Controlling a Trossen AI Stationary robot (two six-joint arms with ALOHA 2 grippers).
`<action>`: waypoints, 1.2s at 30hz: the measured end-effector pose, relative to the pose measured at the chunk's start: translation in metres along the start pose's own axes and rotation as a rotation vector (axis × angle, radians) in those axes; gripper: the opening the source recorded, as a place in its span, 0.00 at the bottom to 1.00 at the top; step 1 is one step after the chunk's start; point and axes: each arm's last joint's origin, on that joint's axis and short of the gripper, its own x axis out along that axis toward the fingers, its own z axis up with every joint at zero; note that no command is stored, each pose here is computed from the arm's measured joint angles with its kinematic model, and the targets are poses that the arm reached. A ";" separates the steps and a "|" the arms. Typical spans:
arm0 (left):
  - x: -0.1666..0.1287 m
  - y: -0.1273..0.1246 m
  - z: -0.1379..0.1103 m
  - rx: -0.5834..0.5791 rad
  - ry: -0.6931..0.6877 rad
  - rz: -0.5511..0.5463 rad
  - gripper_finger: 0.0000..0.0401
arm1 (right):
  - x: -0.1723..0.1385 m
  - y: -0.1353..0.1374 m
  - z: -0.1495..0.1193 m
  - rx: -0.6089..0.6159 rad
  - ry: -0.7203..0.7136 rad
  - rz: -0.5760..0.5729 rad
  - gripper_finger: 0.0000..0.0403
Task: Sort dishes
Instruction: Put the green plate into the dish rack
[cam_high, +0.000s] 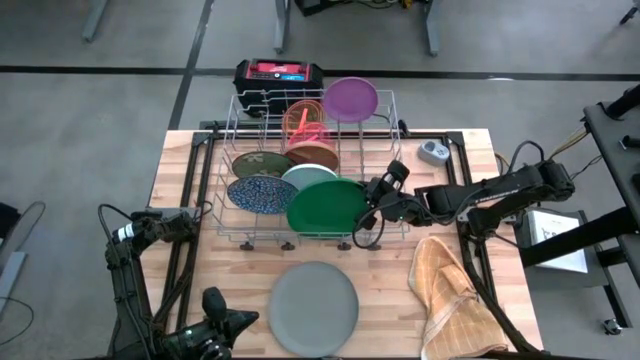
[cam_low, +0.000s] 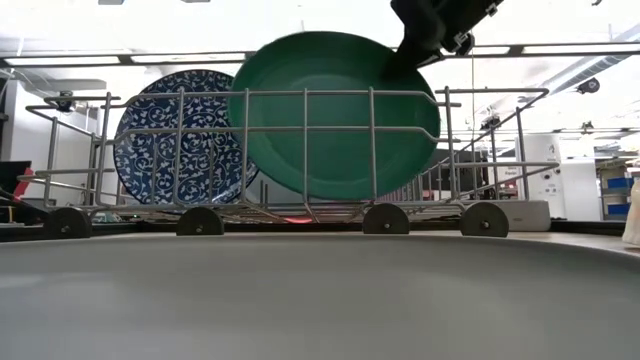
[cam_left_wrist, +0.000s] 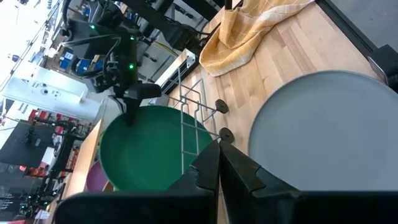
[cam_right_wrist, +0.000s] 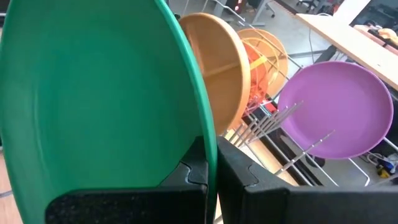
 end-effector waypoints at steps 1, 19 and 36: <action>0.000 0.000 0.000 0.000 0.000 0.000 0.00 | 0.000 0.000 0.000 0.000 0.000 0.000 0.00; 0.000 0.000 0.000 -0.020 -0.001 0.000 0.00 | 0.005 0.004 -0.004 -0.018 0.016 -0.003 0.15; 0.000 0.000 0.000 -0.019 -0.001 0.000 0.00 | 0.006 0.005 -0.005 -0.140 0.024 -0.002 0.35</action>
